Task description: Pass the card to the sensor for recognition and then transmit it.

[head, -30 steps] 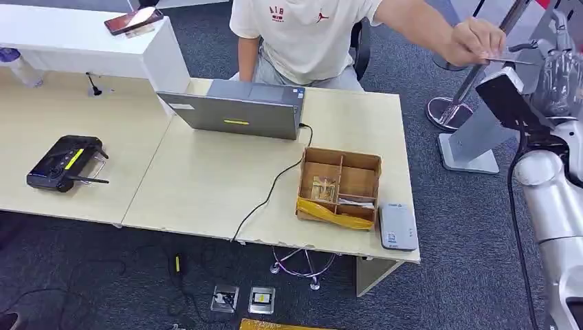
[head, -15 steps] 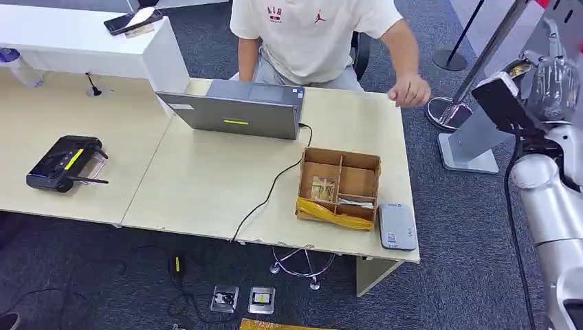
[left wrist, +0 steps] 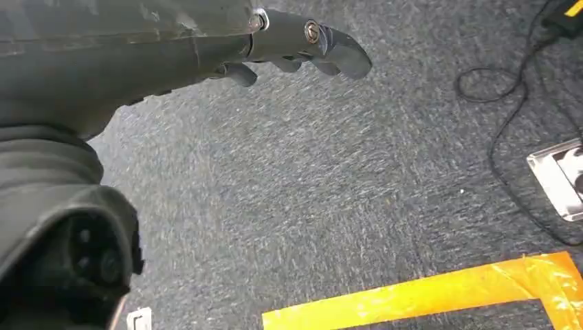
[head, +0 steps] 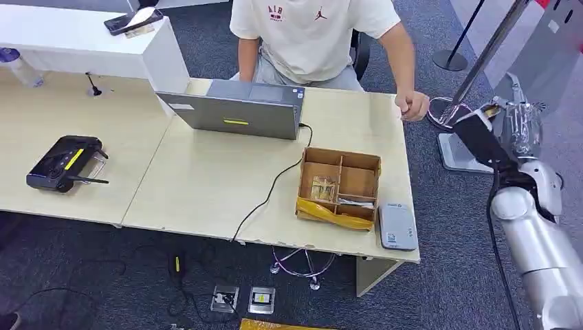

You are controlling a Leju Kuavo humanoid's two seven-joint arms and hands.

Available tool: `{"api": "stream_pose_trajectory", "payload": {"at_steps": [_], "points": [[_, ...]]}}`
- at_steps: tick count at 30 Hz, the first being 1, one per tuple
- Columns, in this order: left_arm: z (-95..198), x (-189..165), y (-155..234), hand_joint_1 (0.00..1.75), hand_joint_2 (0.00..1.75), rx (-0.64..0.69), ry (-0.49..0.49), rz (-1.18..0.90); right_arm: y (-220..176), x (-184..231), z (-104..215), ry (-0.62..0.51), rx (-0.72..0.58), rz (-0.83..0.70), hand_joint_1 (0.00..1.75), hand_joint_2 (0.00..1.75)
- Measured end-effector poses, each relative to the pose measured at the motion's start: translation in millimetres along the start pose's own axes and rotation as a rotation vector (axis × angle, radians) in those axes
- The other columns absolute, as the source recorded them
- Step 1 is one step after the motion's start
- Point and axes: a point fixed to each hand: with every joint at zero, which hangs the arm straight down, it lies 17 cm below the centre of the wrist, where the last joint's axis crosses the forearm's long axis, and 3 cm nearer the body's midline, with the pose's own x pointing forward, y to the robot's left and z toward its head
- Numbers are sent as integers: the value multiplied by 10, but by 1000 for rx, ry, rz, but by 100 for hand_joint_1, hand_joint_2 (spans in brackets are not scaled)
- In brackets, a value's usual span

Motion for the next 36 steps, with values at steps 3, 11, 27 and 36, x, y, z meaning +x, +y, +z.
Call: {"api": "stream_pose_trajectory", "payload": {"at_steps": [3,11,27,36], "points": [[1,-46,4,0,0,2,25,19,788,-55,600,43,166,-21,175,175],[5,-65,-2,0,0,-1,31,24,1231,-22,1055,60,250,-28,175,175],[7,-64,-8,0,0,-4,28,20,1620,21,1532,70,355,-18,175,175],[10,-80,-21,0,0,-10,38,26,1800,69,1729,60,389,-18,175,175]]}}
